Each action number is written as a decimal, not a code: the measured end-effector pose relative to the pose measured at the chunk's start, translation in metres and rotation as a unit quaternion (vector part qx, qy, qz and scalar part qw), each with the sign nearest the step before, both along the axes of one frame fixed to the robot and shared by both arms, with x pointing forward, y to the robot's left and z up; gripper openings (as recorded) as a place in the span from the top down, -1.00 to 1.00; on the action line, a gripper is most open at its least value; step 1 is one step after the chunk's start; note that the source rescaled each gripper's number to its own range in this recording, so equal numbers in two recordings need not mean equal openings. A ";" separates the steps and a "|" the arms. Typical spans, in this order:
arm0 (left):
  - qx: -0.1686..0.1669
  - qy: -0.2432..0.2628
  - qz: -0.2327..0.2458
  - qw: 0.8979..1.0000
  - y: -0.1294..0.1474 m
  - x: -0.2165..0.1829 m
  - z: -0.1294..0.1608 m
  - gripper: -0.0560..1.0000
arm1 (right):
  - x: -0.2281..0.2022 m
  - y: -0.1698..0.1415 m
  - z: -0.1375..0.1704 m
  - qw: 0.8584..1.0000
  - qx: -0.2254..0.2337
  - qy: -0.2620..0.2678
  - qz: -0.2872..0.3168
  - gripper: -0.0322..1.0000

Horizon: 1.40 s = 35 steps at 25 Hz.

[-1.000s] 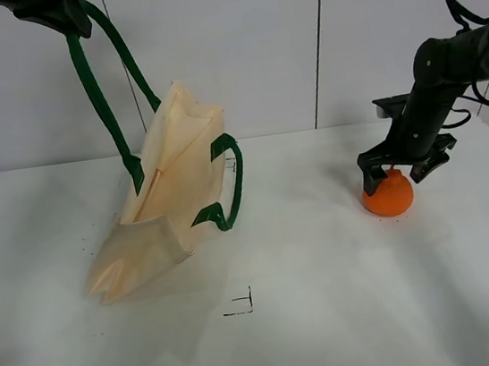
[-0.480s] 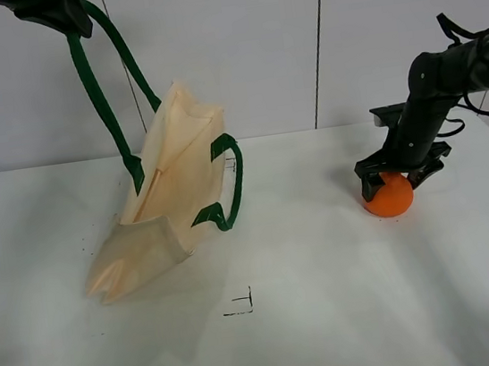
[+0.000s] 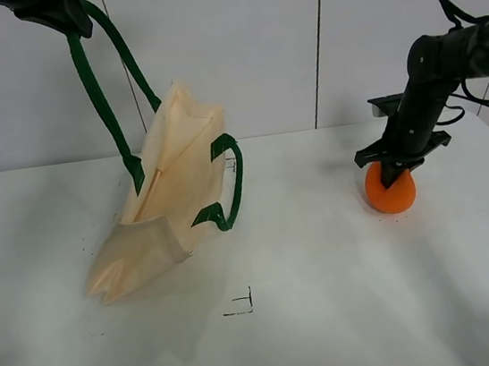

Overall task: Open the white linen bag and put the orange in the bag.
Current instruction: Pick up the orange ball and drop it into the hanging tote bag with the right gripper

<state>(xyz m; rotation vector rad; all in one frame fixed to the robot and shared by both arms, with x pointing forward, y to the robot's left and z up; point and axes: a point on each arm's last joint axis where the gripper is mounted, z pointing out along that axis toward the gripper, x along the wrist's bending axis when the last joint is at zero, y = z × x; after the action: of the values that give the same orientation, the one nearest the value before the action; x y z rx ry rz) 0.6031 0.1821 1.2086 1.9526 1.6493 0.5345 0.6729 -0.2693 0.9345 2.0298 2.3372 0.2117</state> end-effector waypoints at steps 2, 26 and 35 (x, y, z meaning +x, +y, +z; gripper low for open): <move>0.000 0.000 0.000 1.000 0.000 0.000 0.000 0.89 | 0.006 0.003 0.027 1.000 0.015 -0.024 -0.003 0.93; -0.003 -0.007 -0.001 1.000 0.001 -0.004 0.006 0.89 | -0.045 0.237 0.142 0.931 0.238 -0.153 0.230 0.93; -0.003 -0.007 -0.001 1.000 0.001 -0.004 0.006 0.89 | -0.034 0.283 0.070 0.933 0.240 -0.147 0.222 0.93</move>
<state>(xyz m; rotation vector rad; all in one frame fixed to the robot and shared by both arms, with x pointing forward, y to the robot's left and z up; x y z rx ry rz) 0.5988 0.1835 1.2141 1.9420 1.6396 0.5410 0.6391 0.0136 1.0044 1.4152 2.6790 1.1159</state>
